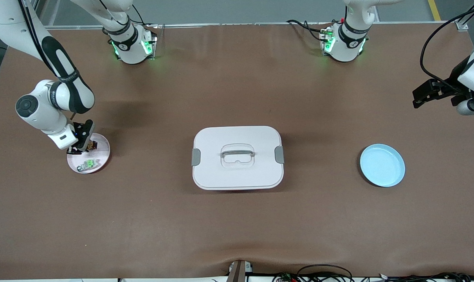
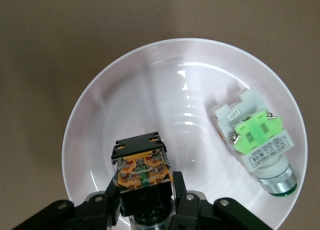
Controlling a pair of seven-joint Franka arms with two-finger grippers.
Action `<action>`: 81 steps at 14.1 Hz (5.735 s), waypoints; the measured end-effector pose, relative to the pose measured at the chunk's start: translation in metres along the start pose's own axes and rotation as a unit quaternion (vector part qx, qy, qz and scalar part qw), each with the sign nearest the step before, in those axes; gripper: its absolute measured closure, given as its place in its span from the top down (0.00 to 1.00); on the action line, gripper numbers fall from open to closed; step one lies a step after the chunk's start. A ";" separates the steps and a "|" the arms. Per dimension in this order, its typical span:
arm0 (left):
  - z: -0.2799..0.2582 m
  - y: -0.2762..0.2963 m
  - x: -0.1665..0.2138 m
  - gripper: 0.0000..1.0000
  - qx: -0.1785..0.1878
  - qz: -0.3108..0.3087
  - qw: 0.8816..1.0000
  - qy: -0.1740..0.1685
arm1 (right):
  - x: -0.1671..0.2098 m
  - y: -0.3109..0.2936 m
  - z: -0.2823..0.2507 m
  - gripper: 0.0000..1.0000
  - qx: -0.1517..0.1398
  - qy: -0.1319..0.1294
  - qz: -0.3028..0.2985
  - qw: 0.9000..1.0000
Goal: Transfer orange switch to right arm and place
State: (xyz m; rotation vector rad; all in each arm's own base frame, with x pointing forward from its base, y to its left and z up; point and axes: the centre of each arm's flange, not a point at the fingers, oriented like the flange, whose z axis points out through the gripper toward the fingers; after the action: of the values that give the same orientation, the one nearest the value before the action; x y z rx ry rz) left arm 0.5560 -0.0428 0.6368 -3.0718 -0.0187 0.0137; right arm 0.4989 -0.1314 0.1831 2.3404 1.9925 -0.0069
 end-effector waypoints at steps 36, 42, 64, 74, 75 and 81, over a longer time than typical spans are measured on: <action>-0.016 0.008 -0.016 1.00 0.003 0.007 1.000 -0.003 | 0.032 0.086 -0.192 1.00 0.047 -0.060 0.677 0.732; -0.019 0.007 -0.021 1.00 0.004 0.006 1.000 -0.008 | 0.062 0.092 -0.277 1.00 0.034 -0.053 0.673 0.737; -0.030 0.007 -0.032 1.00 0.007 0.006 1.000 -0.010 | 0.055 -0.005 -0.444 1.00 -0.004 0.027 0.682 0.730; -0.029 0.010 -0.034 1.00 -0.005 0.008 1.000 -0.017 | 0.056 0.020 -0.449 1.00 0.036 -0.014 0.682 0.730; -0.028 0.010 -0.035 1.00 -0.008 0.009 1.000 -0.020 | 0.056 0.022 -0.446 1.00 0.039 -0.016 0.682 0.730; -0.039 0.005 -0.045 1.00 -0.008 0.016 1.000 -0.012 | 0.056 0.023 -0.447 1.00 0.041 -0.016 0.682 0.730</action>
State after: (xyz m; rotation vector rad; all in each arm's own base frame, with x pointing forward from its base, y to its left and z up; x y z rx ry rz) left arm 0.5112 -0.0506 0.6755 -3.0880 0.0277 0.0529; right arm 0.5129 -0.0552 0.6277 3.1262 -0.1477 -0.0534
